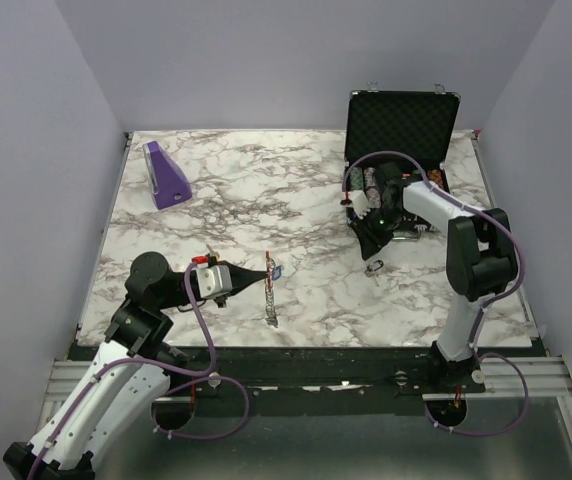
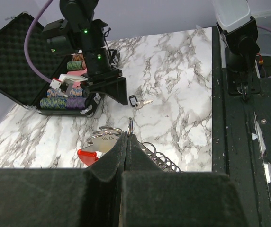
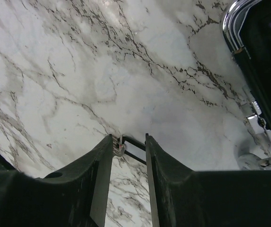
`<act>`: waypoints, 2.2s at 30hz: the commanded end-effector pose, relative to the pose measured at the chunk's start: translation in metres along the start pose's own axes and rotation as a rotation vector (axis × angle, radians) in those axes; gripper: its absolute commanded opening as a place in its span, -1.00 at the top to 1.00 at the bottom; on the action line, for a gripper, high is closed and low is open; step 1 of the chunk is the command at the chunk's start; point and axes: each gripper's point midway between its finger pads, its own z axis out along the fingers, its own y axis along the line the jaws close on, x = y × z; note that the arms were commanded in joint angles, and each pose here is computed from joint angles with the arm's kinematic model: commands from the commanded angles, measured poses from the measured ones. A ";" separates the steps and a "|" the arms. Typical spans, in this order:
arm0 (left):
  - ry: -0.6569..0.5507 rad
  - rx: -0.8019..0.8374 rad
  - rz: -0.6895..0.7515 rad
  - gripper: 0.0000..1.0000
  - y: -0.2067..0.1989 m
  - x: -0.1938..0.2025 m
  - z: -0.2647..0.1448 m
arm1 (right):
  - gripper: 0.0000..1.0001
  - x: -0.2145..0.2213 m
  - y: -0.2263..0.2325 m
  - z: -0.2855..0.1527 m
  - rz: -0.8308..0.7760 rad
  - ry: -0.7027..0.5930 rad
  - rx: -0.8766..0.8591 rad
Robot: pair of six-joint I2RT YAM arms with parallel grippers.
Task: Put the keys on the keyring
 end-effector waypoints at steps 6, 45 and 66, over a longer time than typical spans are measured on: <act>-0.011 -0.007 0.038 1.00 0.002 -0.003 0.000 | 0.14 0.014 0.010 -0.014 -0.004 0.165 -0.089; -0.007 -0.006 0.044 1.00 0.001 -0.003 -0.001 | 0.16 0.022 0.003 0.007 -0.050 0.446 -0.069; -0.004 -0.005 0.042 1.00 0.001 -0.002 -0.001 | 0.22 0.013 0.002 0.006 -0.068 0.446 -0.059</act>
